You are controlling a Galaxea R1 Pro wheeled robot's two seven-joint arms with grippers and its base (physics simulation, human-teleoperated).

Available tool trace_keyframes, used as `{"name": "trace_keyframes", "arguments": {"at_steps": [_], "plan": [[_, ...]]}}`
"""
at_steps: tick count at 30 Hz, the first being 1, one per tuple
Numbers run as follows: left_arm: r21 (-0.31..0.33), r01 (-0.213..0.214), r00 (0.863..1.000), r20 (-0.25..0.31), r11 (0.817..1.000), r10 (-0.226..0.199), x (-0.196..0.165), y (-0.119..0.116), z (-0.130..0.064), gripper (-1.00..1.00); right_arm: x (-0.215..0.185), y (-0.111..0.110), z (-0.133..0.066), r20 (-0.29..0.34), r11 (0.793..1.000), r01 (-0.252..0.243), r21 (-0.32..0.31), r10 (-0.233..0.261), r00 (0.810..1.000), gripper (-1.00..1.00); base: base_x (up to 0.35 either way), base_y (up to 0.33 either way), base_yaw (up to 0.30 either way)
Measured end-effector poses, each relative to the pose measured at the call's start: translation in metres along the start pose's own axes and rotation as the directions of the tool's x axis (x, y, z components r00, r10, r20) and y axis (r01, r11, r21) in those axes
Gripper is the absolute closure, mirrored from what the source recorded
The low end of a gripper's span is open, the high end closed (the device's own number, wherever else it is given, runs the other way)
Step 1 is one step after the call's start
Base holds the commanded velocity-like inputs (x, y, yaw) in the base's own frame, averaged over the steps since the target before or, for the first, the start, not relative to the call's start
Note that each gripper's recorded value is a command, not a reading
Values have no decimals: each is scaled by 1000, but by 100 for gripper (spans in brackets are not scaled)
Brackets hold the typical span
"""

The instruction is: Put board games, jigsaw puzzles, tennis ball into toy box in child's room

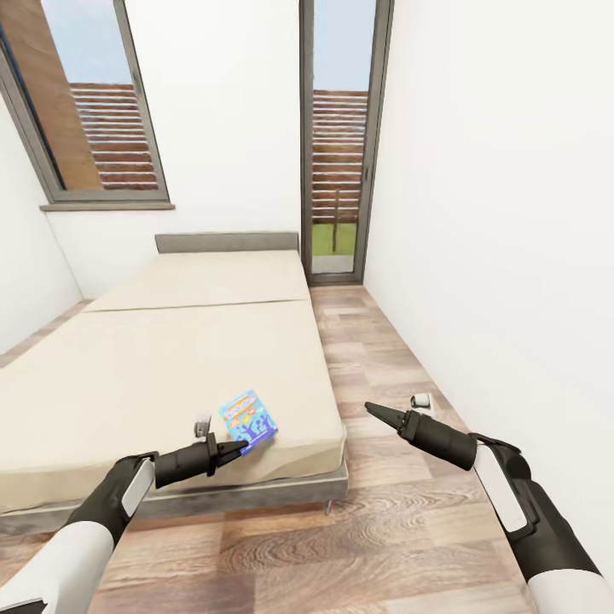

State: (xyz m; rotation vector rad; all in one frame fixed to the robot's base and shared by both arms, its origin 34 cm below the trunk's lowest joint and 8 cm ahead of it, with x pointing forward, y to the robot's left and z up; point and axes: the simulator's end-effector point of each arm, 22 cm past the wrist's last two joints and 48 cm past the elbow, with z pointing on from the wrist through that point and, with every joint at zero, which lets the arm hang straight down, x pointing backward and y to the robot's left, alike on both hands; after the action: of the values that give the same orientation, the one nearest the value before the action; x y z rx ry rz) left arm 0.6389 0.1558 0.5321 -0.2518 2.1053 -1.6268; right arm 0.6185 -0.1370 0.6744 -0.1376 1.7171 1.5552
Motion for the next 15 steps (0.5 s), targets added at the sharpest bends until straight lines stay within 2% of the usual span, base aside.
{"name": "trace_keyframes", "arguments": {"at_steps": [9, 15], "plan": [[49, 12, 1000, -6, 999, -12, -13, -30, -10, 100, -15, 13, 4, 1, 1000, -1, 0, 1, 1000, -100, 0, 0, 0], [55, 13, 1000, -27, 998, -12, 3, -33, 8, 100, -17, 6, 3, 35, 1000, -8, 3, 8, 999, -100, 0, 0, 0]]}}
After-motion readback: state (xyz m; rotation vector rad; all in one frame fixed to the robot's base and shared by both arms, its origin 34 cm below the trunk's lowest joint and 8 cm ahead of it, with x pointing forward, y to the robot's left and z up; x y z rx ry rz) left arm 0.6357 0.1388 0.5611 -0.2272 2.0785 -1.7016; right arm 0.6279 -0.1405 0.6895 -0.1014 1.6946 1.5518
